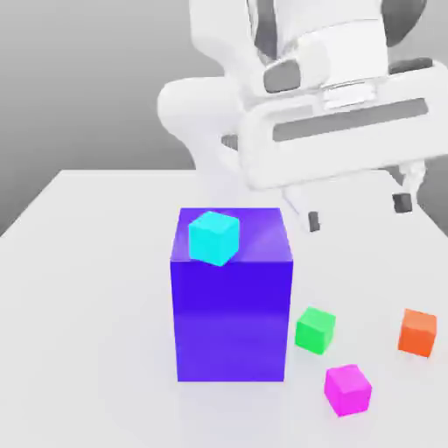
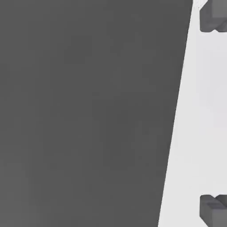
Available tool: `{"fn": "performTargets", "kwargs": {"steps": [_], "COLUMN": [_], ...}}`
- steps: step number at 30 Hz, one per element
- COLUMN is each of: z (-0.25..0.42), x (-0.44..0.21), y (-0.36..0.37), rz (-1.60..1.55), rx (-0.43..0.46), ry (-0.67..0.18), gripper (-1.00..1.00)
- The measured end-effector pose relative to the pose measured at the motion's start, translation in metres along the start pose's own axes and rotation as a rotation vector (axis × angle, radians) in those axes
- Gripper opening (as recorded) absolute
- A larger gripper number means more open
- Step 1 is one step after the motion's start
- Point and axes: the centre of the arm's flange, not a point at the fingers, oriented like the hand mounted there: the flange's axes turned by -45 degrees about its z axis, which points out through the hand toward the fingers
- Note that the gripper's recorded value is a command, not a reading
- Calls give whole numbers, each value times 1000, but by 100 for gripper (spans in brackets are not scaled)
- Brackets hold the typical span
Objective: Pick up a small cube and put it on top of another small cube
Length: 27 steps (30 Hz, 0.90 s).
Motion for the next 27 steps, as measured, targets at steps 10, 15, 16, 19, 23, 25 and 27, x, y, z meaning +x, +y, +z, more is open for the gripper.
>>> {"fn": "performTargets", "kwargs": {"steps": [10,15,16,19,23,25,27], "z": [171,230,237,237,237,220,198], "x": [-88,-109,-112,-112,-112,-106,-100], "y": [-32,-26,-24,-24,-25,-27,-30], "rz": [-79,-86,-89,-89,-91,-89,-87], "rx": [-107,-120,-122,-122,-122,-121,-121], "ry": [-260,-276,-283,-283,-281,-276,-276], "gripper": [0,0,-100,-100,-100,-100,-100]}}
